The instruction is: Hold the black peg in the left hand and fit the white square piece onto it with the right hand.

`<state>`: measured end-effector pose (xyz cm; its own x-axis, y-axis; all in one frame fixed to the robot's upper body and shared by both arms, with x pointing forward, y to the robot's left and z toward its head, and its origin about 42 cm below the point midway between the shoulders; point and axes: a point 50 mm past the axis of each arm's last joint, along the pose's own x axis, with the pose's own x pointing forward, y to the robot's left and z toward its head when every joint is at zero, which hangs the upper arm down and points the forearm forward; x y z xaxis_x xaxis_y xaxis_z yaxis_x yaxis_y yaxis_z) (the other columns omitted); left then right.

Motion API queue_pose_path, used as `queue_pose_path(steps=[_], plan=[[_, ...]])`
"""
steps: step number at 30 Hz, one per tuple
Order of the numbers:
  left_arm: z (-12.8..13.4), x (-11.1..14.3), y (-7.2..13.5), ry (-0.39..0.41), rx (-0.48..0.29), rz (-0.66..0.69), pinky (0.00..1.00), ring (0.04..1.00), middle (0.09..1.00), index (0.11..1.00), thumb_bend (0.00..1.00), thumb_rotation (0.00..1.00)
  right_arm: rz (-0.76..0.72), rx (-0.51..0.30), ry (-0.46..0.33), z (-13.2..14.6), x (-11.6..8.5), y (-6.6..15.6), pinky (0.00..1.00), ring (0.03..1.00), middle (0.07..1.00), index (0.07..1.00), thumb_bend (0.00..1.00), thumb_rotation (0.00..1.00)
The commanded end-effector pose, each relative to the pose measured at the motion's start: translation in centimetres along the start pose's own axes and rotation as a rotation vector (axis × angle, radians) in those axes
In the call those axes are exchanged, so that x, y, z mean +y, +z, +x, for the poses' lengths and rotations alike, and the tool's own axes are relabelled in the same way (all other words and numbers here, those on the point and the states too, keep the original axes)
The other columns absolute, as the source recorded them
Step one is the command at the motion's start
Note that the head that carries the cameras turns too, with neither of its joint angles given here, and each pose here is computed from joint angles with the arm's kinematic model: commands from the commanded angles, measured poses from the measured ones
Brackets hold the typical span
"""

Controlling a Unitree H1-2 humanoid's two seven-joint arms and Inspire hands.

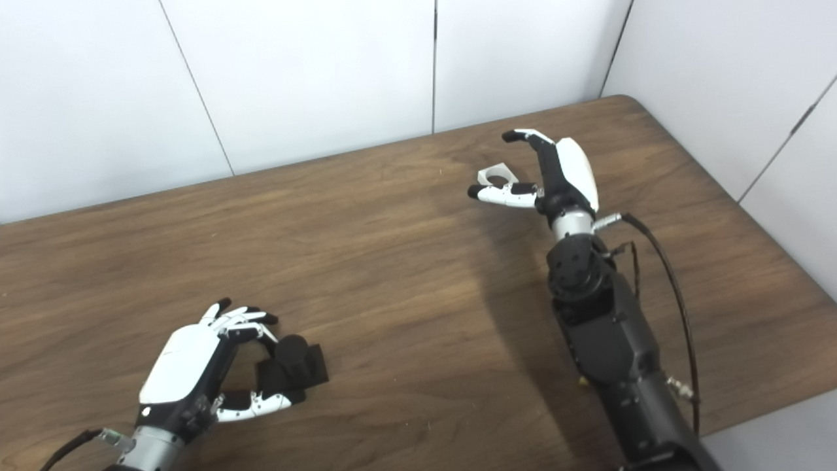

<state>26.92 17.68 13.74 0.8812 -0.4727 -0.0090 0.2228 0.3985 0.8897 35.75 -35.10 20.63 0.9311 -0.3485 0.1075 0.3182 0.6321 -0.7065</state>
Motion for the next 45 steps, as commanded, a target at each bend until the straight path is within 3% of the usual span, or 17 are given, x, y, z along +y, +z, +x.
queue_pose_path(steps=[1,6,13,19,31,45], plan=[[-0.4,-0.6,-1.0,-0.051,0.032,0.021,0.98,0.845,0.771,0.485,0.52,0.05,-0.059,-0.091,-0.053,2.1,-2.8,2.2,0.86,0.922,0.896,0.770,0.81,0.26],[-0.3,-0.8,-1.0,-0.051,0.030,0.024,0.97,0.841,0.770,0.485,0.52,0.05,-0.207,-0.105,0.001,4.0,-5.1,2.7,0.91,0.971,0.933,0.787,0.82,0.24],[-0.4,-0.7,-1.1,-0.047,0.027,0.022,0.98,0.840,0.769,0.485,0.52,0.05,-0.411,-0.103,0.141,7.2,-9.2,4.7,0.99,1.000,0.959,0.772,0.89,0.23],[-0.4,-0.9,-1.1,-0.054,0.036,0.013,0.99,0.847,0.773,0.485,0.52,0.05,-0.522,-0.089,0.242,8.8,-11.2,6.6,0.97,1.000,0.953,0.757,0.92,0.19],[-0.2,-1.1,-1.0,-0.047,0.031,0.004,1.00,0.847,0.773,0.485,0.52,0.05,-0.649,-0.081,0.308,10.0,-8.8,7.6,1.00,1.000,0.950,0.766,0.91,0.14],[-0.3,-1.4,-0.9,-0.051,0.030,0.010,0.98,0.844,0.772,0.485,0.52,0.05,-0.727,-0.138,0.312,10.6,-5.3,7.0,1.00,1.000,0.948,0.771,0.88,0.13]])
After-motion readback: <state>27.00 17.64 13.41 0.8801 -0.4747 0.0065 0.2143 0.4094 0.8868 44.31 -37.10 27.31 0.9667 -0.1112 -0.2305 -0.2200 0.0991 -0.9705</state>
